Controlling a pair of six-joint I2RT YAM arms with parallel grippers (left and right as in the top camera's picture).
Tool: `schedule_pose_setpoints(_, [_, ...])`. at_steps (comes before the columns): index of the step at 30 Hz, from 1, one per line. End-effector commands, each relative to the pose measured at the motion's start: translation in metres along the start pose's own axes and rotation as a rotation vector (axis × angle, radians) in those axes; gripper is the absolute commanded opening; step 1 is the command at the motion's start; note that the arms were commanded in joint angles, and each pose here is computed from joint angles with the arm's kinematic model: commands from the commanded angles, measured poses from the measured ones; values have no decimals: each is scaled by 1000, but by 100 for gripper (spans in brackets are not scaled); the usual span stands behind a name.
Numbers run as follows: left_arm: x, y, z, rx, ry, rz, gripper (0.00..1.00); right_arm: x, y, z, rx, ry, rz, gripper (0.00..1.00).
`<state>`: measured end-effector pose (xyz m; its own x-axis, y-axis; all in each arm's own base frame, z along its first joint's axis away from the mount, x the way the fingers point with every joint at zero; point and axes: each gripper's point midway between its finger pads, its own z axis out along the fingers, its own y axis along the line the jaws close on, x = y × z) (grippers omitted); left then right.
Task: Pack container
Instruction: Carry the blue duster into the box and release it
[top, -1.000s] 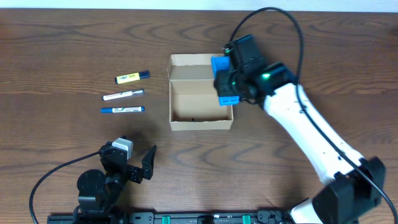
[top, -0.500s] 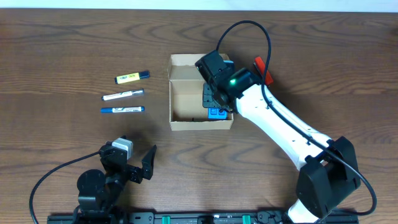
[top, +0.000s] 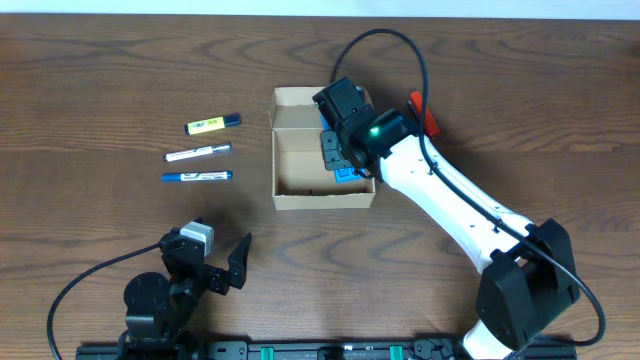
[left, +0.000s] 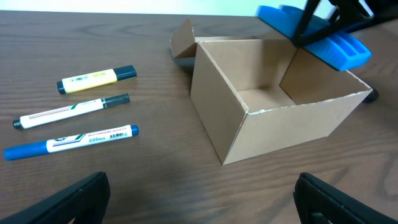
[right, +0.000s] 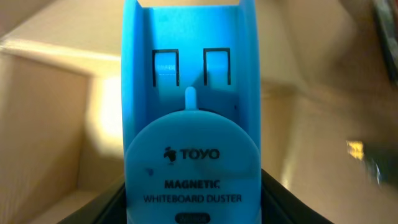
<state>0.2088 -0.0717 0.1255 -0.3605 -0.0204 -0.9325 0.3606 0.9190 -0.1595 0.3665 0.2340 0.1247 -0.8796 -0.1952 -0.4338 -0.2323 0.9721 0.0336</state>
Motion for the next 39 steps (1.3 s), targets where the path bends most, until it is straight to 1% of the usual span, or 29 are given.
schedule_pose_setpoints(1, [7,0,3,7,12,-4,95,5,23,1,-120,6,-401,41])
schedule_pose_setpoints(4, [7,0,3,7,12,-4,95,9,31,0,-176,5,-606,41])
schedule_pose_setpoints(6, [7,0,3,8,13,-4,95,18,38,-1,-236,16,-728,44])
schedule_pose_setpoints(9, [7,0,3,7,12,-4,95,27,42,-3,-287,29,-873,44])
schedule_pose_setpoints(16, [7,0,3,7,12,-4,95,33,42,0,-333,22,-1041,43])
schedule_pose_setpoints(20, [7,0,3,8,12,-4,95,37,40,12,-349,36,-1133,43])
schedule_pose_setpoints(27, [7,0,3,7,12,-4,95,46,35,31,-384,74,-1181,44])
schedule_pose_setpoints(31, [7,0,3,7,12,-4,95,48,42,28,-445,52,-1193,47])
schedule_pose_setpoints(39, [7,0,3,7,12,-4,95,44,46,27,-459,28,-1187,67])
